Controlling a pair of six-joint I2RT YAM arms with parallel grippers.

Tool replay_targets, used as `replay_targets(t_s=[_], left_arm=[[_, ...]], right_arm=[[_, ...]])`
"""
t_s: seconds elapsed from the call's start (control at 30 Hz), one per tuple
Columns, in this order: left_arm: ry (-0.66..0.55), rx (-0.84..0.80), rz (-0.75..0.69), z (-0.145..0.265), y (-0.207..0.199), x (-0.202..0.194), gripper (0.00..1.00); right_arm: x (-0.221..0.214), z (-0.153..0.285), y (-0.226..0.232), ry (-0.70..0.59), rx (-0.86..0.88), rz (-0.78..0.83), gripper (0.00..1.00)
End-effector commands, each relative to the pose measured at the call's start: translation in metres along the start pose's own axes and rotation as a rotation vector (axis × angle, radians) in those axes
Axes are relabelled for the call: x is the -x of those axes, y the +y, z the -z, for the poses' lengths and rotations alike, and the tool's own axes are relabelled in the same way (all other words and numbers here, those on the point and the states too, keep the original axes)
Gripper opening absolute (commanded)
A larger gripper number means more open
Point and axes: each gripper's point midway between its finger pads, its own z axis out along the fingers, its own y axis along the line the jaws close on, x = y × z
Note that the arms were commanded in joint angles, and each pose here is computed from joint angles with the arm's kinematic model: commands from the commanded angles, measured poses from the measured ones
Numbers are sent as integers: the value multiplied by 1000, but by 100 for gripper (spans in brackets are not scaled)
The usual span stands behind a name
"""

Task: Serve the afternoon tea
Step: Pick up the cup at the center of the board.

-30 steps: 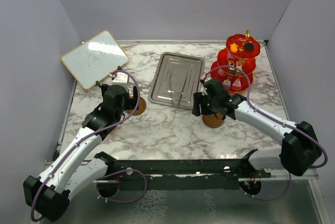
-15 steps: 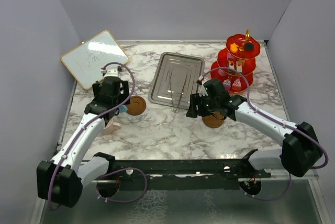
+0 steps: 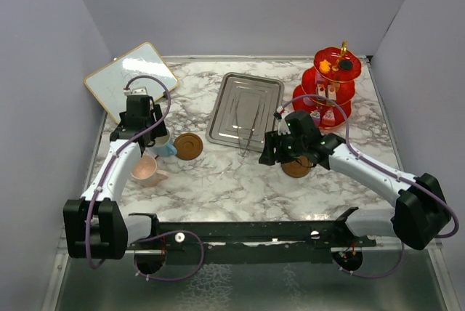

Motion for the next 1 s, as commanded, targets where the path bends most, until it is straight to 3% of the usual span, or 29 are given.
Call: replay_targets(t_s=[0.0, 0.5, 0.63, 0.97], left_arm=[[3, -6, 23, -1, 6, 6, 70], [102, -49, 4, -17, 7, -12, 48], [117, -53, 7, -22, 8, -12, 36], [131, -55, 5, -24, 9, -15, 17]], right_arm=[[-2, 3, 1, -7, 19, 18, 57], [0, 5, 1, -1, 9, 22, 57], [0, 5, 2, 4, 11, 20, 57], [0, 9, 6, -2, 27, 10, 57]])
